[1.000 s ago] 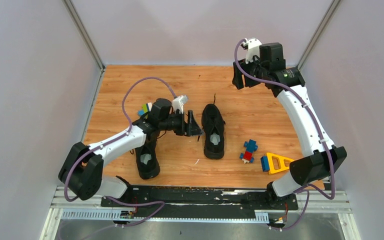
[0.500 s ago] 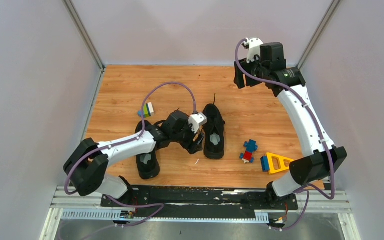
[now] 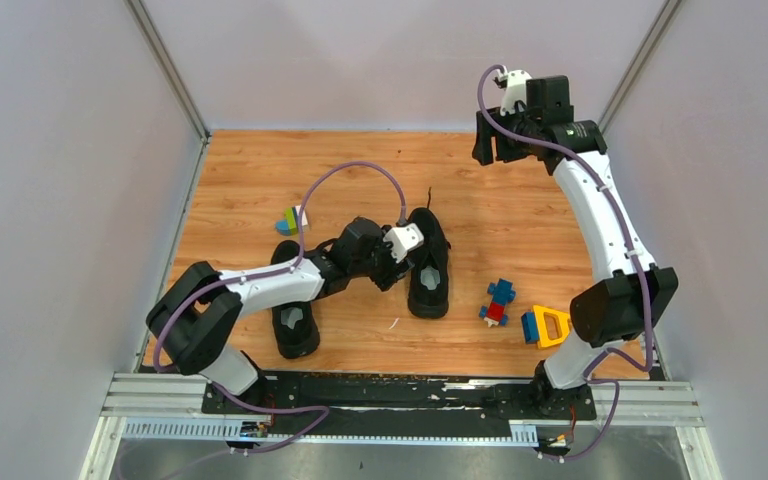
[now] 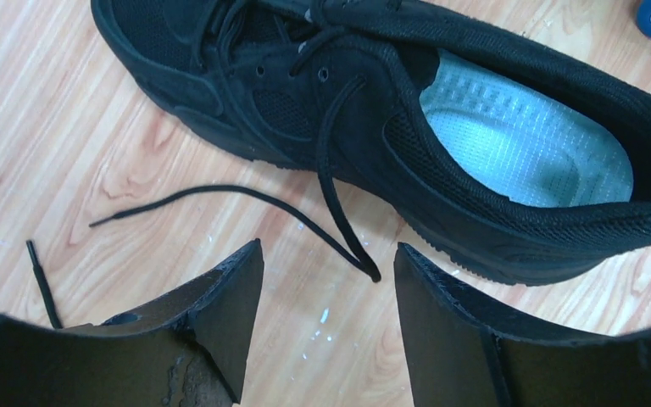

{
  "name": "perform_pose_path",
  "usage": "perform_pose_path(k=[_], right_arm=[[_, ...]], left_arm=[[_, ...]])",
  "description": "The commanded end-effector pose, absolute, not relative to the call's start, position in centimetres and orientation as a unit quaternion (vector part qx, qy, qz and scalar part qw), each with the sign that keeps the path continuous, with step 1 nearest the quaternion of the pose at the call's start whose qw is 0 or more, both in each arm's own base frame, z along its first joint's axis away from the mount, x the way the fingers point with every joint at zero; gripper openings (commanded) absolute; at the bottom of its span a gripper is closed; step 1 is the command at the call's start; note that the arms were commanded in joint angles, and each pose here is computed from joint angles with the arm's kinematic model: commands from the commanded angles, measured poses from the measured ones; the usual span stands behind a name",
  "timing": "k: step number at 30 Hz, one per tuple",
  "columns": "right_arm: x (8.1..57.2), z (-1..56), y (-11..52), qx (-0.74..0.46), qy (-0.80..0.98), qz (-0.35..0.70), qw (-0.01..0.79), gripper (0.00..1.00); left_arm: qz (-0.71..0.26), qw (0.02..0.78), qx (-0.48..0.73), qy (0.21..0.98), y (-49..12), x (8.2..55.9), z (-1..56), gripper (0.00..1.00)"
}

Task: Tie the shoes
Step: Pick up the shoelace at the center of the board.

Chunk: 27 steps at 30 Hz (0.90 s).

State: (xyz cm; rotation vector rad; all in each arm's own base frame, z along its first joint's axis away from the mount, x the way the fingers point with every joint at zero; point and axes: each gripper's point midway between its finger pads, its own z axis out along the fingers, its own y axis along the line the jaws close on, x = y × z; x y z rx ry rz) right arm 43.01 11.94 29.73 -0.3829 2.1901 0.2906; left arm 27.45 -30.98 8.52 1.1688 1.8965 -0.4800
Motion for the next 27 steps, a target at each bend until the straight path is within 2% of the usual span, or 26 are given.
perform_pose_path(k=[1,8,17,21,27], right_arm=[[44.2,31.4,12.6,-0.142,0.867,0.146,0.455,0.65],[44.7,30.1,13.2,-0.131,0.873,0.175,0.436,0.64],[44.9,29.1,13.7,-0.121,0.876,0.209,0.417,0.63],[44.7,27.1,15.8,-0.118,0.88,0.273,0.372,0.62],[43.1,24.1,19.5,-0.062,0.879,0.395,0.261,0.64]], left_arm=[[-0.189,0.468,0.489,0.712,-32.7,29.3,10.2,0.65],[-0.103,0.5,0.497,0.702,-31.4,32.2,8.2,0.67],[-0.028,0.548,0.511,0.662,-28.8,35.6,9.8,0.67],[-0.009,0.58,0.513,0.633,-28.2,36.7,11.8,0.65],[-0.03,0.606,0.513,0.607,-29.7,37.1,14.7,0.6]])
